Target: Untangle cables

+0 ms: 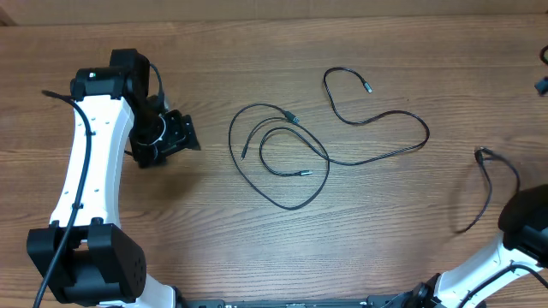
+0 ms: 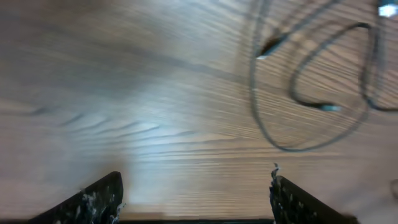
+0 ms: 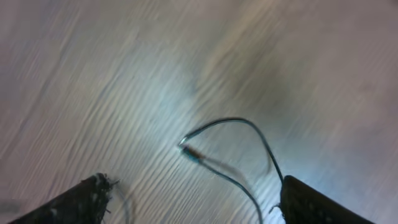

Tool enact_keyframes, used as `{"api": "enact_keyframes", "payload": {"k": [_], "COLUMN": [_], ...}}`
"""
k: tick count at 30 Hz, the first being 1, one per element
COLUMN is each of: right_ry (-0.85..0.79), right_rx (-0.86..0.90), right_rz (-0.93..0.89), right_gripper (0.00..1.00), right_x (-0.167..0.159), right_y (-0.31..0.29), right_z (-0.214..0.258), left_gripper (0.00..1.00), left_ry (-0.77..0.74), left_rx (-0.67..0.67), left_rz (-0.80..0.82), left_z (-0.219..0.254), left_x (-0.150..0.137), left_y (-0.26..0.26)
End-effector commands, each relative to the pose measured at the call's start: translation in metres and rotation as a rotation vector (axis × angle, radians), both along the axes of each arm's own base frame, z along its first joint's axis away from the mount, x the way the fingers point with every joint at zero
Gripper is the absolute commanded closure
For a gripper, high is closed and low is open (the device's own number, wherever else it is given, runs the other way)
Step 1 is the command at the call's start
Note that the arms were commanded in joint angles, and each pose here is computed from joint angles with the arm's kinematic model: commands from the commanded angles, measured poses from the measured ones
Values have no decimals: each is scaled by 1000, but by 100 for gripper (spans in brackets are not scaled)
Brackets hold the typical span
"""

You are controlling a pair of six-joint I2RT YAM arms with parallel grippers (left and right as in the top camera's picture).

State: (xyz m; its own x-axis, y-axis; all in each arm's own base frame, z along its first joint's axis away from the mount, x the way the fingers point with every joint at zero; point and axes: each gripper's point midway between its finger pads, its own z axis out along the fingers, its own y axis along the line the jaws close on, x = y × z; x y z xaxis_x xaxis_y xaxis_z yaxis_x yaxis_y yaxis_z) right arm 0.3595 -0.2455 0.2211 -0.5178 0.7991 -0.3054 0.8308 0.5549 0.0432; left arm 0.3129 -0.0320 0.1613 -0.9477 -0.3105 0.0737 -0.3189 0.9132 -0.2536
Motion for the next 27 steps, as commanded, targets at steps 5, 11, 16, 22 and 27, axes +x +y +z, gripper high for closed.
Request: {"api": "enact_keyframes", "payload": {"k": [5, 11, 16, 22, 27], "right_ry": [-271, -156, -44, 93, 159], "right_rx": [384, 390, 409, 507, 539], "right_rz": [567, 732, 749, 765, 783], "right_gripper": [4, 1, 1, 4, 4], "right_x": [41, 34, 29, 10, 4], "right_y": [113, 156, 183, 223, 252], "right_z": [22, 8, -16, -53, -79], "left_gripper": [24, 24, 24, 24, 24], "left_ry": [-72, -71, -68, -69, -72], "left_rx": [-159, -166, -167, -166, -166], "left_rz": [-82, -82, -84, -85, -84], "left_z": [10, 11, 11, 11, 11], "left_x": [10, 9, 8, 8, 9], "left_y": [-25, -26, -26, -26, -26]}}
